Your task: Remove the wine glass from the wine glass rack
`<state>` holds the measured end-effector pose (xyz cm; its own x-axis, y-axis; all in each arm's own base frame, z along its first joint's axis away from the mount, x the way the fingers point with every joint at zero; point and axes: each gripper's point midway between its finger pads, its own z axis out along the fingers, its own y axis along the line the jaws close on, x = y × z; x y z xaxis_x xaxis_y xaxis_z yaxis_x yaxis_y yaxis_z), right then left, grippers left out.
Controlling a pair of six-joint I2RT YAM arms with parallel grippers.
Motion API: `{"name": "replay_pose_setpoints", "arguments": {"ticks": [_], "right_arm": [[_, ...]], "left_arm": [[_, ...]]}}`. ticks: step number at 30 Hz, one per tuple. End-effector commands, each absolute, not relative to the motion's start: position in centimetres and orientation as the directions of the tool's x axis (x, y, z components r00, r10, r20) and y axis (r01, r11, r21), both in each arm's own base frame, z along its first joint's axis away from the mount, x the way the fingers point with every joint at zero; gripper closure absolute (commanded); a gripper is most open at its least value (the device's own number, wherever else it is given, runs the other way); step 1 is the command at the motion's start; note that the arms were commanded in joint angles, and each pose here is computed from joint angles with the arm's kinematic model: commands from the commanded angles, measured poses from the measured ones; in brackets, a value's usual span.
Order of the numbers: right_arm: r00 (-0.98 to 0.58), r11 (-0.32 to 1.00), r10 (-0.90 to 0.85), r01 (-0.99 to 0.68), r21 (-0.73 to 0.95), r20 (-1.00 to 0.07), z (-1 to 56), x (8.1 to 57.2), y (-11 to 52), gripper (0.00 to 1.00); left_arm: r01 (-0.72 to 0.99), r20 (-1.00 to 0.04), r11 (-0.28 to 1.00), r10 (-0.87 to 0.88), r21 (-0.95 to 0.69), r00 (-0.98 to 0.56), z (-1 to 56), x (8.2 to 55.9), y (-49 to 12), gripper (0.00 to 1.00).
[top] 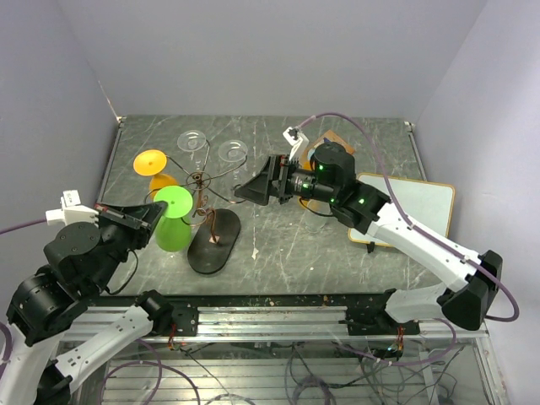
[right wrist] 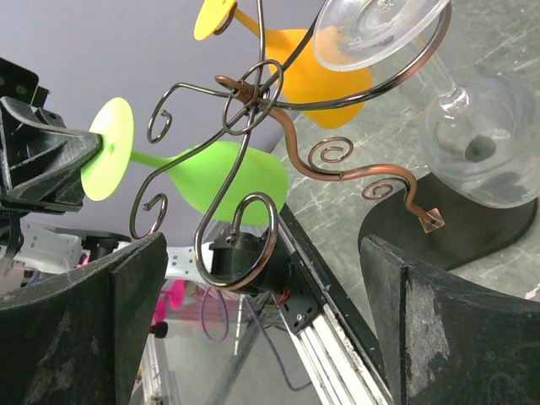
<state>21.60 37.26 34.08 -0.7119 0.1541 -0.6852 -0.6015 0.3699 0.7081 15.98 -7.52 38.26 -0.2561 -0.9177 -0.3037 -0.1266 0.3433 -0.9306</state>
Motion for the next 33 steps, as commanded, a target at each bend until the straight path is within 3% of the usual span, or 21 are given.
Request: {"name": "replay_pose_setpoints", "arguments": {"ticks": [1,23,33], "right_arm": [[-0.652,0.359,0.183,-0.653,0.667,-0.736,37.0,21.2,36.2,0.02],[-0.564,0.510,0.234,-0.622,0.594,-0.792,38.5,19.0,28.8,0.00],[-0.582,0.387,0.210,-0.688,0.614,-0.785,38.8,14.3,27.0,0.00]], "left_arm": [[-0.087,-0.267,0.298,-0.928,-0.951,-0.258,39.6,14.8,-6.9,0.93],[-0.001,-0.167,0.194,-0.842,-0.981,-0.513,41.2,8.6,-8.7,0.93],[0.097,-0.114,0.063,-0.679,-0.993,-0.725,43.9,4.4,-11.8,0.93]]}}
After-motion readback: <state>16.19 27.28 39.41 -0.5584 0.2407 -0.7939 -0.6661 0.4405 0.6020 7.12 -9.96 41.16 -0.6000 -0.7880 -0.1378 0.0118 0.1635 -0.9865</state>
